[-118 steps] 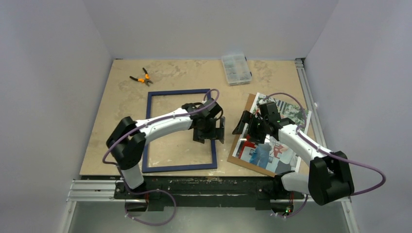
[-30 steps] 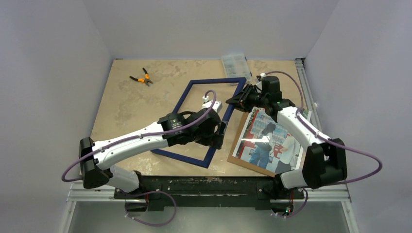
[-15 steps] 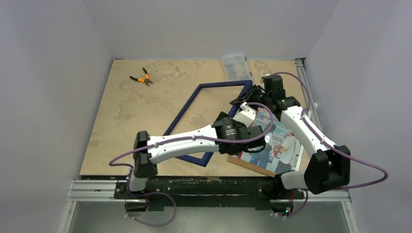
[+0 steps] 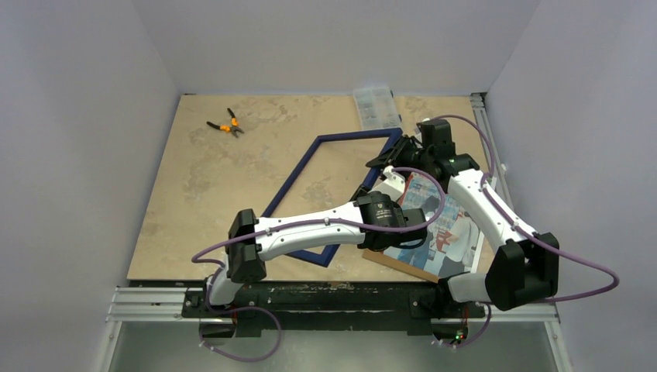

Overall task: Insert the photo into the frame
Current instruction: Turn over the photo frame at the center of the board.

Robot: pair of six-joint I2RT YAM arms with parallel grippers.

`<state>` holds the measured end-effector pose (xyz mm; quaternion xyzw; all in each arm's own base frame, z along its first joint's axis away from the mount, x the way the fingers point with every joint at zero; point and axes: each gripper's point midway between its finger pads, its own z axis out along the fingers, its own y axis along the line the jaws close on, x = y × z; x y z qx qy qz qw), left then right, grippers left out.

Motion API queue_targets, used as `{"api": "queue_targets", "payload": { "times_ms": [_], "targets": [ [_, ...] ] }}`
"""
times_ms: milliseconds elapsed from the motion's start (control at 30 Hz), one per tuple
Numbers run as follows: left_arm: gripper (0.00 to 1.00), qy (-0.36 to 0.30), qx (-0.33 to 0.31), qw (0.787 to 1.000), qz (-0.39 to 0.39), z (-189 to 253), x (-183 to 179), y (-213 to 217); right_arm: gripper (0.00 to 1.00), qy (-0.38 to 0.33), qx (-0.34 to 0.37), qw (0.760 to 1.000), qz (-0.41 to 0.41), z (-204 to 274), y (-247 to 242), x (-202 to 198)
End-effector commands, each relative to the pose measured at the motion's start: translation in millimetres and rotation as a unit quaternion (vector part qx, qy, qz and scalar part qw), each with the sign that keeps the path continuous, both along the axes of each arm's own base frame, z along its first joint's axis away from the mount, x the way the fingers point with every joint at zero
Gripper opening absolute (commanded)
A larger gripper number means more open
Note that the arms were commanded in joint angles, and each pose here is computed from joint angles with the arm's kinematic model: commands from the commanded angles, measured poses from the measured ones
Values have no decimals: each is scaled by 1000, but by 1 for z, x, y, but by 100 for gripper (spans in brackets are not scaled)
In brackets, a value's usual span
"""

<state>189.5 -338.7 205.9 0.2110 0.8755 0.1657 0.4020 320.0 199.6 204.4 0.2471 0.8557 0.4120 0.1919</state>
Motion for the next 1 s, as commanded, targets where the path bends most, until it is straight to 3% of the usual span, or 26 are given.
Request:
{"api": "queue_targets", "payload": {
  "times_ms": [0, 133, 233, 300, 433, 567, 767, 967],
  "targets": [
    [25, -25, 56, 998, 21, 30, 3, 39, 0, -69, 13, 997, 38, 35, 7, -5],
    [2, -30, 63, 997, 31, 34, 5, 47, 4, -85, 31, 994, 55, 39, 13, -7],
    [0, -33, 56, 997, 35, 38, 5, 52, 11, -97, 40, 992, 68, 41, 16, -9],
    [0, -36, 50, 997, 38, 42, 6, 55, 27, -105, 40, 991, 70, 43, 15, -10],
    [0, -40, 34, 998, 42, 50, 7, 60, 68, -121, 28, 990, 66, 47, 11, -12],
    [0, -41, 16, 998, 42, 62, 6, 65, 91, -135, 13, 989, 63, 53, 6, -16],
    [0, -47, -21, 998, 39, 84, 3, 74, 95, -161, 13, 984, 69, 66, 3, -27],
    [0, -34, -65, 997, 15, 100, -2, 76, 95, -202, 64, 973, 91, 95, 12, -39]
  ]
}}
